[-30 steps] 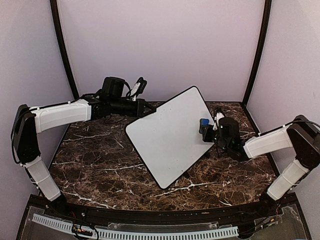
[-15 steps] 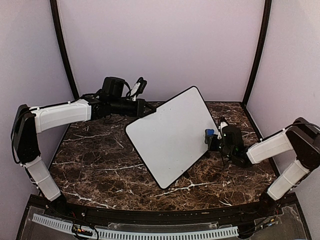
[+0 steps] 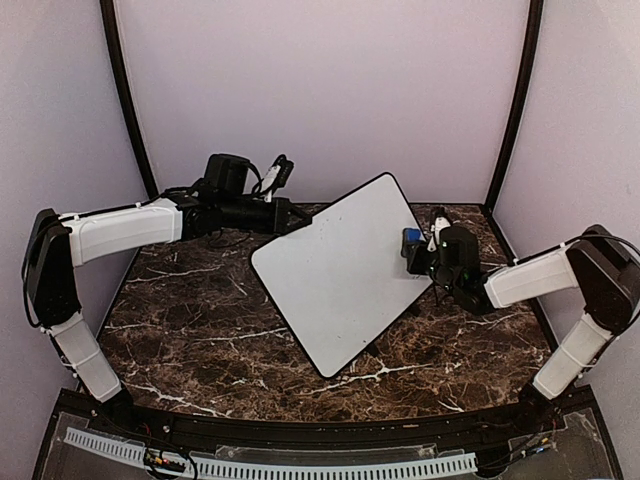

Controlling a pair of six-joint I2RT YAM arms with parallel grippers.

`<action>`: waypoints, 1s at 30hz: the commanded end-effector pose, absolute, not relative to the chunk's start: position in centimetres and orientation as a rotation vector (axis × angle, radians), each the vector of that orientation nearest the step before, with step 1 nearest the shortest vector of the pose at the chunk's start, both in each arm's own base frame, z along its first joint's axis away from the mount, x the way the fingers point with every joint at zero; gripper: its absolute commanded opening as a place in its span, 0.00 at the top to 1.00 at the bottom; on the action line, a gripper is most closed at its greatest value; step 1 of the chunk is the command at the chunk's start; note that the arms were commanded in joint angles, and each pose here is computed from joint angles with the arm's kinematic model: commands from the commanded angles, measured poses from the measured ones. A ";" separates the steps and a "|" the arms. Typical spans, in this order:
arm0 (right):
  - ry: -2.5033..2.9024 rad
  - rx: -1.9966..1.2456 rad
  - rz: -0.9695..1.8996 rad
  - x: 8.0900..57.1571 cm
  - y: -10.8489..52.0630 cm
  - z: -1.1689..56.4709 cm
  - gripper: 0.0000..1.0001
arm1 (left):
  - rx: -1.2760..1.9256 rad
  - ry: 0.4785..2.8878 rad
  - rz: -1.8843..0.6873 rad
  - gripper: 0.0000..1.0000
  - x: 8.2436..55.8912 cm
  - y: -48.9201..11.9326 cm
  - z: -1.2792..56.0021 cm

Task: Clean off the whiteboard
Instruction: Erase the whiteboard at the center of the board.

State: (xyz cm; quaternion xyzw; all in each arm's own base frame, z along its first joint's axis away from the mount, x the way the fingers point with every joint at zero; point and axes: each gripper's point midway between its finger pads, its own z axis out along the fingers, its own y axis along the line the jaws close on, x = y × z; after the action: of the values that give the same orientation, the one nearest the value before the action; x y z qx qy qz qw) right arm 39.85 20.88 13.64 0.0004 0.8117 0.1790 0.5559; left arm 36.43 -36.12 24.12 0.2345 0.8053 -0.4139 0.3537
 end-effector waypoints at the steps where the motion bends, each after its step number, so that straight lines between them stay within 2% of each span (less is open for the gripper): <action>1: 2.022 -0.024 0.438 37.5 20.3 9.5 0.73 | 0.779 2.161 -1.094 1.00 32.8 -37.1 21.1; 11: 2.067 0.010 0.385 34.5 17.4 7.3 0.73 | 0.777 2.164 -1.102 1.00 32.8 -37.1 21.0; 24: 1.981 0.022 0.403 39.9 18.7 11.5 0.73 | 0.779 2.159 -1.099 1.00 32.8 -37.1 21.2; 30: 1.990 0.024 0.405 40.3 18.7 11.3 0.73 | 0.780 2.158 -1.096 1.00 32.8 -37.1 21.3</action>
State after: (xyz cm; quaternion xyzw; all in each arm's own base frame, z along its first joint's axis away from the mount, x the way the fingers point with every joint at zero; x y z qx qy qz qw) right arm 40.32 18.16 12.48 0.0239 0.8227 0.1650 0.5434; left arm 36.38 -36.18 24.24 0.2360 0.8035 -0.4163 0.3540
